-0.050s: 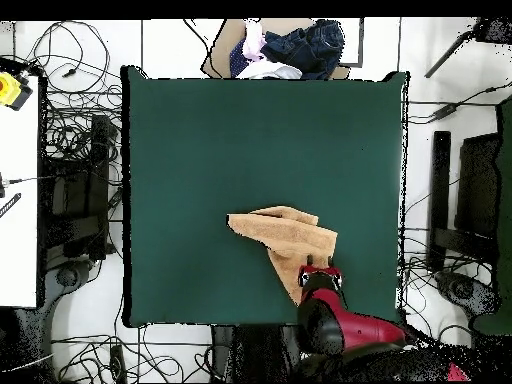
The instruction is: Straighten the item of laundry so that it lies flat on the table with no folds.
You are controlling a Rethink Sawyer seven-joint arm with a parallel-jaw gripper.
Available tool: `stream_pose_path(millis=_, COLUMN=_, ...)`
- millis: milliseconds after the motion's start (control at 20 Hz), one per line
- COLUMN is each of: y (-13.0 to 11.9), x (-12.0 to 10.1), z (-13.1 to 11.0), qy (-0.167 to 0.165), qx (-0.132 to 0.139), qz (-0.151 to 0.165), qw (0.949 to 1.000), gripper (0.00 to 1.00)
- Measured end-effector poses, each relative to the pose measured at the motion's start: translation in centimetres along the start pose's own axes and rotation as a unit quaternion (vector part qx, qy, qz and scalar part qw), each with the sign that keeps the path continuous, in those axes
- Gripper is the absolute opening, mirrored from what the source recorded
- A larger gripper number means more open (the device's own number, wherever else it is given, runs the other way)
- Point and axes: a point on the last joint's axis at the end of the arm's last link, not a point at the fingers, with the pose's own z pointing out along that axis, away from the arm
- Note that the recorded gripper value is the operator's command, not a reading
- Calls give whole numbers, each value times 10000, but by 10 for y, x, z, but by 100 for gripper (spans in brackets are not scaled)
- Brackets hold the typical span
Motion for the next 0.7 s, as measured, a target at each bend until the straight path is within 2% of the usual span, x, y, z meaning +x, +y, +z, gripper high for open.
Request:
stream_pose_path(millis=400, y=0, x=-1, z=0, qy=-7, qx=5, qz=-1, qw=10000, gripper=100)
stream_pose_path(millis=700, y=4, x=8, z=5, qy=86, qx=-61, qz=25, qw=9999, gripper=100)
